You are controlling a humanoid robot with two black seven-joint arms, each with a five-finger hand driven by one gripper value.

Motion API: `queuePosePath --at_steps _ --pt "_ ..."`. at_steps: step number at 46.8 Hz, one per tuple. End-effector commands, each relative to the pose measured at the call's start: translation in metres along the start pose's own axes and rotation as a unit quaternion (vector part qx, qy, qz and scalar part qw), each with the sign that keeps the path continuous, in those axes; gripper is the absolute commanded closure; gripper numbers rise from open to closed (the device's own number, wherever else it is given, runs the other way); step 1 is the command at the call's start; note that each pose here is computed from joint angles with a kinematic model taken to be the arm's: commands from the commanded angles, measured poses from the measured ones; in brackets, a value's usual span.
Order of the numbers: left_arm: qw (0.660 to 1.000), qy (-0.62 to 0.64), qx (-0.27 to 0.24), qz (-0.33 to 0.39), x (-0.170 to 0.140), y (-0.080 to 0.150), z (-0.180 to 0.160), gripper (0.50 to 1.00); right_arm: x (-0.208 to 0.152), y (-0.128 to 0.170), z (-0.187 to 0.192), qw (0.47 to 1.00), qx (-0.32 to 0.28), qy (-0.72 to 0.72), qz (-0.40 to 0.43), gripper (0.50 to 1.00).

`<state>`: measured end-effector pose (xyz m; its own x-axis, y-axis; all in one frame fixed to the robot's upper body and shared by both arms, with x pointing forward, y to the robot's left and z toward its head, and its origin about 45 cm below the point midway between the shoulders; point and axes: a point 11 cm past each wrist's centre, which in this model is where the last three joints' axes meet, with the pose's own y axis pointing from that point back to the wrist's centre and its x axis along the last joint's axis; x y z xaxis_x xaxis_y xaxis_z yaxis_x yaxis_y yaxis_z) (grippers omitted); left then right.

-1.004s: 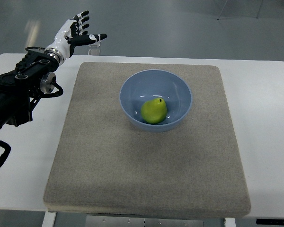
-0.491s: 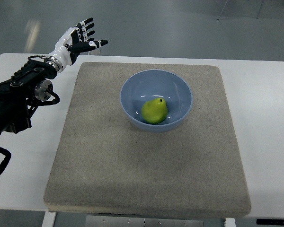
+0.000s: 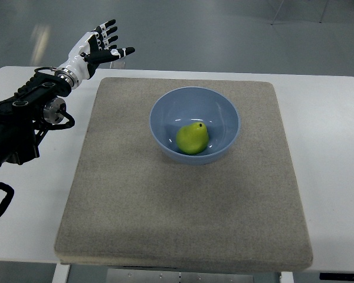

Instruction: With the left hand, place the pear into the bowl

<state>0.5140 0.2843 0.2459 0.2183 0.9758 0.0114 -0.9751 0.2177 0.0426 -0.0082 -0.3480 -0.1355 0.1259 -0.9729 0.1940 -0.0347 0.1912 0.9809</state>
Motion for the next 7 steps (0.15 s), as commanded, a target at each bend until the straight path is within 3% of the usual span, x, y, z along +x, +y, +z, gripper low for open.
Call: queuePosePath --at_steps 1,7 --pt "1.000 0.001 0.005 0.001 0.0007 0.0021 -0.0051 0.508 0.0000 0.0000 0.0000 1.000 0.000 -0.001 0.000 0.574" --pt "1.000 0.001 0.006 0.001 0.0009 0.0025 -0.0062 0.508 -0.0027 0.0001 0.0021 1.000 -0.003 0.000 -0.005 0.576"
